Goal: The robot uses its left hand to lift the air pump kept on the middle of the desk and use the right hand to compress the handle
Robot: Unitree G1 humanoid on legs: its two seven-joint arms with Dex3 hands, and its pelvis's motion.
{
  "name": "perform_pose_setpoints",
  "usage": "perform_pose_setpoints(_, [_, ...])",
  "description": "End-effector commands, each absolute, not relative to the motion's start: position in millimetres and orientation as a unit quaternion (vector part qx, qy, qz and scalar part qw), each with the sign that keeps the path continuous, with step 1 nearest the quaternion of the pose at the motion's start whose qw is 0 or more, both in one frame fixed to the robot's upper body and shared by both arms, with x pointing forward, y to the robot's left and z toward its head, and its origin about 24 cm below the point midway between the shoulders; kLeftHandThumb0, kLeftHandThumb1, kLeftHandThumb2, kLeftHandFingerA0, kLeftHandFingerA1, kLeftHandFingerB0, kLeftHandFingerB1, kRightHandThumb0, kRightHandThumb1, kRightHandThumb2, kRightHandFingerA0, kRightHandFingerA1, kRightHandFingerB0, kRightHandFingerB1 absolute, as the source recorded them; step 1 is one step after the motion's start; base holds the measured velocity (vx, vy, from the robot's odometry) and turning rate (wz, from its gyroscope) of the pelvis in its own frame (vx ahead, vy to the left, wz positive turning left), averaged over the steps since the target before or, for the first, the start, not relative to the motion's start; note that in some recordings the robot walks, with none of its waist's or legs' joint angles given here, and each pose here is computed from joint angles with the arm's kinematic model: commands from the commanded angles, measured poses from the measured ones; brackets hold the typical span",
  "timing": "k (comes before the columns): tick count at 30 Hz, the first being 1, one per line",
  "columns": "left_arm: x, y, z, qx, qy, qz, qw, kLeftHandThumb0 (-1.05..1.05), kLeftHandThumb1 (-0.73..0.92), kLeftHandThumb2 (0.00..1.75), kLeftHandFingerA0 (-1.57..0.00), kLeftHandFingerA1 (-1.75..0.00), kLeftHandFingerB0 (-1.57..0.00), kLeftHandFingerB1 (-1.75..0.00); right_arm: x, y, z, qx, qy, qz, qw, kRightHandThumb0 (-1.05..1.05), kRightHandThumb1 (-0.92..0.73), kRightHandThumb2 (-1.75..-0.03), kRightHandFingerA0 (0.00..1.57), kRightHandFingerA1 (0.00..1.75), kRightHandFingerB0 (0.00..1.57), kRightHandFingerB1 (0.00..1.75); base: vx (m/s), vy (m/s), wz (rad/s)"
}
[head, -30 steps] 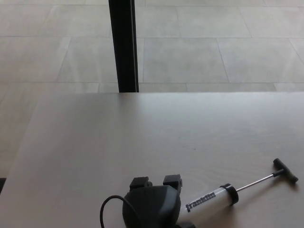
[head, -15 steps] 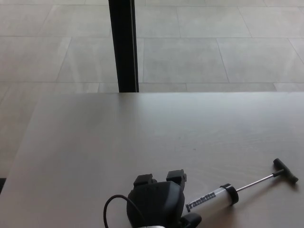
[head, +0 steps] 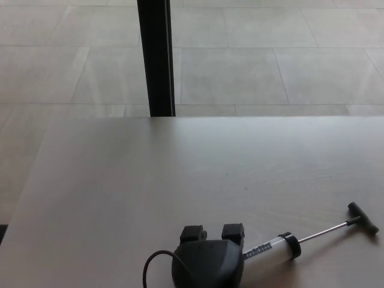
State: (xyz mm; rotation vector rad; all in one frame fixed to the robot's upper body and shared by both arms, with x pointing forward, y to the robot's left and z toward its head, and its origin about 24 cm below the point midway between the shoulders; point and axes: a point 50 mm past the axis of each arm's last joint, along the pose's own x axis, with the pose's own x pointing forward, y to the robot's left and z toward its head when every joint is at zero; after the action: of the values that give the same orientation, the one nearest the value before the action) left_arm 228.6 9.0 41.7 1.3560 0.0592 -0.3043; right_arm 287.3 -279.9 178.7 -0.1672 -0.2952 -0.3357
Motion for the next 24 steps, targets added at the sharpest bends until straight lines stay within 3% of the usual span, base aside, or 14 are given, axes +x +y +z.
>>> perform_pose_setpoints(1, [227.1, 5.4, 32.3, 0.698, 0.026, -0.143, 0.701, -0.83, 0.52, 0.97, -0.19, -0.63, 0.00, -0.28, 290.1, -280.4, 184.0, -0.092, -0.154, -0.174, 0.968, -0.66, -0.88, -0.67, 0.33, 0.66, 0.48, 0.41, 0.00, 0.000, 0.00])
perform_pose_setpoints(3, [228.2, 5.2, 30.0, 0.712, 0.023, -0.146, 0.686, -0.86, 0.54, 0.90, -0.17, -0.61, -0.02, -0.30, 290.3, -280.1, 184.2, -0.091, -0.155, -0.174, 0.968, -0.65, -0.89, -0.67, 0.33, 0.67, 0.48, 0.41, 0.00, 0.000, 0.00])
perform_pose_setpoints(4, [228.7, 5.6, 28.5, 0.721, 0.019, -0.146, 0.677, -0.82, 0.69, 0.61, -0.25, -0.66, -0.07, -0.27, 290.3, -279.6, 184.7, -0.093, -0.157, -0.172, 0.968, -0.66, -0.89, -0.67, 0.32, 0.68, 0.47, 0.41, 0.00, 0.000, 0.00])
perform_pose_setpoints(7, [231.6, 5.9, 26.3, 0.745, 0.008, -0.123, 0.655, -0.73, 0.70, 0.62, -0.43, -0.81, -0.10, -0.29, 288.7, -278.9, 186.0, -0.095, -0.162, -0.173, 0.967, -0.64, -0.89, -0.66, 0.35, 0.72, 0.50, 0.42, 0.00, 0.000, 0.00])
perform_pose_setpoints(8, [234.6, 6.4, 26.9, 0.745, 0.004, -0.117, 0.656, -0.66, 0.70, 0.61, -0.53, -0.99, -0.12, -0.33, 288.7, -279.0, 186.2, -0.093, -0.161, -0.177, 0.966, -0.64, -0.88, -0.66, 0.36, 0.71, 0.51, 0.41, 0.00, 0.000, 0.00])
perform_pose_setpoints(9, [238.9, 6.9, 27.8, 0.750, -0.002, -0.118, 0.651, -0.36, 0.56, 1.09, -0.72, -0.94, 0.00, -0.50, 288.5, -279.0, 186.7, -0.090, -0.160, -0.179, 0.967, -0.63, -0.89, -0.65, 0.36, 0.70, 0.52, 0.42, 0.00, 0.000, 0.00])
perform_pose_setpoints(10, [240.2, 7.0, 28.0, 0.752, -0.004, -0.119, 0.648, -0.36, 0.56, 1.09, -0.72, -0.94, 0.00, -0.50, 288.4, -279.0, 186.8, -0.089, -0.160, -0.179, 0.967, -0.63, -0.89, -0.65, 0.36, 0.70, 0.52, 0.42, 0.00, 0.000, 0.00])
perform_pose_setpoints(11, [242.2, 7.1, 28.2, 0.752, -0.006, -0.118, 0.648, -0.56, 0.77, 0.63, -0.67, -1.18, -0.15, -0.36, 289.2, -279.1, 186.1, -0.087, -0.159, -0.179, 0.967, -0.62, -0.88, -0.67, 0.36, 0.71, 0.53, 0.42, 0.00, 0.000, 0.00])
perform_pose_setpoints(12, [242.8, 5.9, 28.7, 0.744, -0.011, -0.117, 0.658, -0.51, 0.77, 0.63, -0.73, -1.24, -0.16, -0.38, 289.0, -279.3, 186.5, -0.087, -0.159, -0.179, 0.967, -0.62, -0.89, -0.65, 0.36, 0.70, 0.52, 0.42, 0.00, 0.000, 0.00])
perform_pose_setpoints(14, [242.8, 3.5, 26.7, 0.707, -0.020, -0.119, 0.697, -0.23, 0.72, 0.70, -0.75, -1.60, -0.27, -0.49, 289.4, -277.8, 186.5, -0.085, -0.158, -0.178, 0.967, -0.65, -0.89, -0.65, 0.38, 0.65, 0.52, 0.42, 0.00, 0.000, 0.00])
perform_pose_setpoints(16, [242.8, 2.7, 25.3, 0.684, -0.021, -0.120, 0.719, -0.17, 0.72, 0.74, -0.77, -1.75, -0.36, -0.52, 289.2, -277.6, 186.5, -0.090, -0.158, -0.178, 0.967, -0.64, -0.89, -0.65, 0.38, 0.63, 0.52, 0.42, 0.00, 0.000, 0.00])
perform_pose_setpoints(19, [243.3, 2.8, 24.5, 0.674, -0.026, -0.119, 0.728, -0.15, 0.73, 0.81, -0.83, -1.75, -0.39, -0.54, 289.4, -277.6, 186.5, -0.087, -0.158, -0.178, 0.967, -0.65, -0.89, -0.65, 0.39, 0.63, 0.52, 0.42, 0.00, 0.000, 0.00])
perform_pose_setpoints(20, [243.9, 3.8, 25.9, 0.654, -0.013, -0.117, 0.747, -0.18, 0.80, 0.76, -0.74, -1.75, -0.60, -0.84, 289.2, -277.5, 186.9, -0.083, -0.159, -0.179, 0.967, -0.70, -0.69, -0.93, 0.39, 0.67, 0.48, 0.53, 0.00, 0.000, 0.00])
perform_pose_setpoints(24, [246.2, 6.6, 26.3, 0.629, -0.011, -0.109, 0.769, -0.18, 0.76, 0.87, -0.77, -1.75, -0.66, -0.95, 289.0, -277.2, 186.7, -0.084, -0.160, -0.177, 0.967, -0.71, -0.69, -0.93, 0.40, 0.67, 0.48, 0.53, 0.00, 0.000, 0.00])
